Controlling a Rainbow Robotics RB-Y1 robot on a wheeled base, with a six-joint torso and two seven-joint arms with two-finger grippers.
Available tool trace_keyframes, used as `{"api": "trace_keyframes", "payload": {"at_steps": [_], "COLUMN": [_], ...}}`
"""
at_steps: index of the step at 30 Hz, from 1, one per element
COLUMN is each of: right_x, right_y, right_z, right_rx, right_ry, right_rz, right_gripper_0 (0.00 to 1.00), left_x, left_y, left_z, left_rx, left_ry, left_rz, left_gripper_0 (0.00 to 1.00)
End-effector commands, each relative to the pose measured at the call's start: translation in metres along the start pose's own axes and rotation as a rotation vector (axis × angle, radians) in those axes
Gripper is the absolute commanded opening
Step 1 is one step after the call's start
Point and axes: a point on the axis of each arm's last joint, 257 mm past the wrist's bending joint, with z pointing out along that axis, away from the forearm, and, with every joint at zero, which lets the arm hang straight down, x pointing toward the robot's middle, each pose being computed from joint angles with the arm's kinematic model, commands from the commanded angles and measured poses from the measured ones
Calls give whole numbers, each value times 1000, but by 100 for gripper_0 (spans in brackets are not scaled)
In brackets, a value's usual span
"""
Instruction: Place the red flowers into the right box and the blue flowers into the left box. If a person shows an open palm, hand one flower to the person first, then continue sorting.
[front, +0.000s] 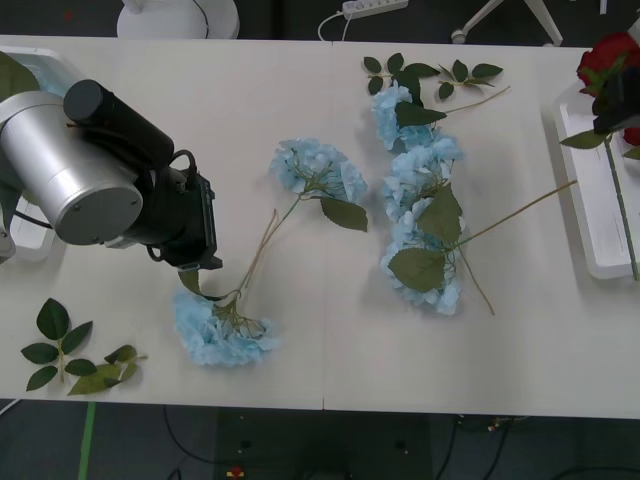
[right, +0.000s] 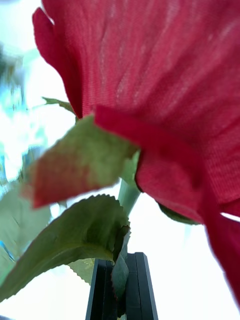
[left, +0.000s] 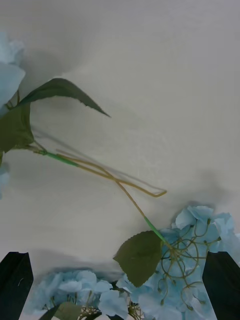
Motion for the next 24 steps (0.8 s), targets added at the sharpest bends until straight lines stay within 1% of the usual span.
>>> {"api": "trace_keyframes", "payload": {"at_steps": [1,5,8,13,17,21,24], "right_x": [-59,-74,-85,-85,-84,-84,-87], "right_y": [-26,-55,-82,-127,-150,-167,-178], "right_z": [-72,-78,-74,-66,-56,-42,-33], "right_rx": [122,253,394,622,700,729,740], "right_ry": [-160,-220,-254,-239,-235,-248,-280], "right_rz": [60,25,-39,-124,-138,-147,-157], "right_gripper_0": [0,0,0,0,0,0,0], "left_x": [2,4,11,35,32,23,28], "left_y": [20,25,23,15,15,18,23], "left_z": [26,36,37,39,51,61,68], "left_rx": [14,-25,-75,-170,-236,-269,-280], "left_ry": [16,47,77,126,119,105,111], "left_rz": [-120,-244,-330,-449,-515,-514,-511], "left_gripper_0": [100,100,100,100,100,100,100]}}
